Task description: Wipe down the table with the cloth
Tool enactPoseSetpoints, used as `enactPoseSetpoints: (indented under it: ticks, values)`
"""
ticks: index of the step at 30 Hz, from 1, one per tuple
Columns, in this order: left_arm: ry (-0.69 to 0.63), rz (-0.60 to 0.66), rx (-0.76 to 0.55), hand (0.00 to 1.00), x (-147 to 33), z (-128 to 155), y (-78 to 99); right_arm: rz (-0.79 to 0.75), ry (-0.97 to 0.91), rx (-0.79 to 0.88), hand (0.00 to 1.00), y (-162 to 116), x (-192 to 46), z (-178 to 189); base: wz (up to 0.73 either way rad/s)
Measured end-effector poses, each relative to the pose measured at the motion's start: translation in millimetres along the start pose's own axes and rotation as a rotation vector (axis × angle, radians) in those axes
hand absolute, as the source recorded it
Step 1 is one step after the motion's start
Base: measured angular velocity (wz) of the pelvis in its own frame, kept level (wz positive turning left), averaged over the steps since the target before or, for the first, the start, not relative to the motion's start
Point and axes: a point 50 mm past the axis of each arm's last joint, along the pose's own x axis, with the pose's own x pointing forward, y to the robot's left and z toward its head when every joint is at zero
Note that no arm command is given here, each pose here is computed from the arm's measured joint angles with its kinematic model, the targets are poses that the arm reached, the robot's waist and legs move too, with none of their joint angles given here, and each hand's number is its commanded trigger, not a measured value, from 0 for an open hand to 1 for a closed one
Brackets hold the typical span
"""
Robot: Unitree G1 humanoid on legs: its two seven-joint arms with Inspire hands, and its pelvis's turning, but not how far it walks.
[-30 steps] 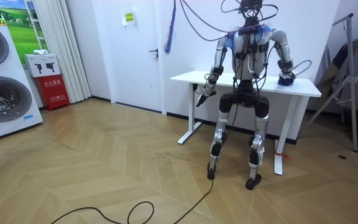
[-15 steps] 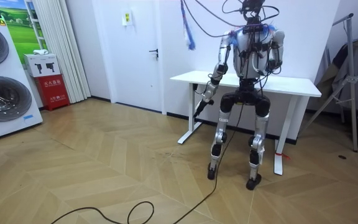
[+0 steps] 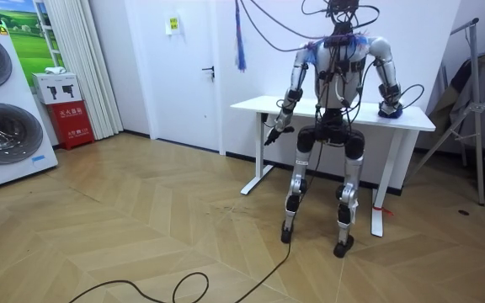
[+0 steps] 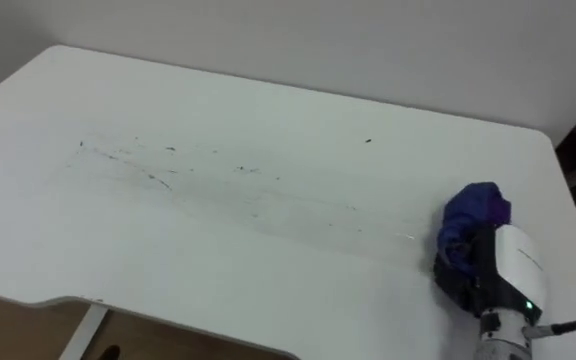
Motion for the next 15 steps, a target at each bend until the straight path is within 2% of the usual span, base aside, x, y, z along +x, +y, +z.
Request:
enactPoseSetpoints:
  ticks: [6,15]
  values:
    - [0.0,-0.015,-0.025,0.0,-2.0,1,-5.9,0.051,0.001,-0.038,0.0,2,9,9,-0.08]
    - [-0.039,0.003,-0.049,0.0,-2.0,11,-3.7,0.123,-0.074,-0.151,0.0,-1,16,29,-0.09]
